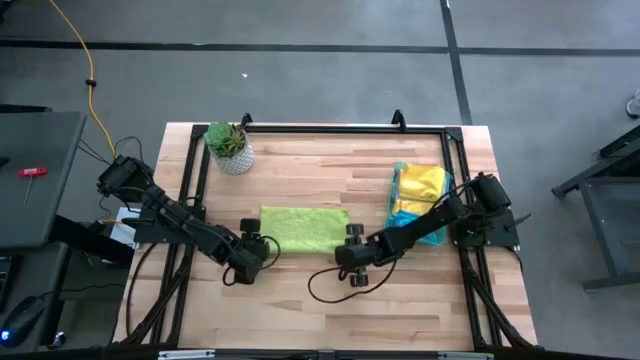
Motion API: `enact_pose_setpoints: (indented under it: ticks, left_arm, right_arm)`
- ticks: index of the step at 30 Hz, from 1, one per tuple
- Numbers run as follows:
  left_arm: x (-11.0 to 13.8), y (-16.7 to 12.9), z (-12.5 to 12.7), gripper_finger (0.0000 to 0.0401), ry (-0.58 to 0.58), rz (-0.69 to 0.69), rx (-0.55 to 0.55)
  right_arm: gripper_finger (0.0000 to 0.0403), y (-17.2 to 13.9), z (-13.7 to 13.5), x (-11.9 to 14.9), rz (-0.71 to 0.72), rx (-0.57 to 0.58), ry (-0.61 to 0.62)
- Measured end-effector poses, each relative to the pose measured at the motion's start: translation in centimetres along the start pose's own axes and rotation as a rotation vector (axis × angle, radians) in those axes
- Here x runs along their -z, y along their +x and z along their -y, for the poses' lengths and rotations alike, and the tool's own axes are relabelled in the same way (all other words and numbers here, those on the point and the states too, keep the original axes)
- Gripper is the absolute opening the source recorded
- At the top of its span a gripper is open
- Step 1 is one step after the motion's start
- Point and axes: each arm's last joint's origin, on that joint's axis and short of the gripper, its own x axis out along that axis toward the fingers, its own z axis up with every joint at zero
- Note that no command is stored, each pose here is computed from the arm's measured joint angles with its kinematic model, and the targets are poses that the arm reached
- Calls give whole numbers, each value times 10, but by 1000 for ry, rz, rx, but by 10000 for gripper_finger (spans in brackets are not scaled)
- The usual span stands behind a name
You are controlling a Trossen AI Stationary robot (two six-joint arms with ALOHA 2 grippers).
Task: Fold microfiber towels
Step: Fold the green microfiber cloth
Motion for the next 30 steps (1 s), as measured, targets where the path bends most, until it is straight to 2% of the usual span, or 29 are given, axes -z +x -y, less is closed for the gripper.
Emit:
enact_pose_setpoints:
  ticks: [3, 7, 9, 12, 16, 19, 22, 24, 30]
  left_arm:
    - [1, -1, 2, 156, -7, 5, -3]
    - [2, -1, 3, 156, 4, 7, -20]
    - [3, -1, 3, 156, 6, 2, -23]
    - [3, -1, 4, 156, -1, 0, -21]
    - [4, -2, 6, 141, -49, -2, -11]
    - [4, -3, 8, 97, -83, -2, 1]
    - [-1, -6, 10, 31, -96, -15, 30]
    - [-5, -10, 12, 9, -95, -29, 51]
    - [-21, -22, 17, 31, -69, 0, 104]
  right_arm:
    - [121, 0, -1, 0, -5, -27, -5]
    - [34, 1, -2, 1, -14, -63, -19]
    - [10, 0, -2, 1, -17, -75, -27]
    - [17, 0, -3, 1, -18, -77, -13]
    - [3, -5, -4, 1, -15, -85, -14]
    - [3, -12, -3, 1, -18, -100, -9]
    - [2, -22, -1, -4, 22, -106, 6]
    - [1, -28, 0, -7, 48, -107, 26]
    - [1, -33, 0, -9, 63, -105, 51]
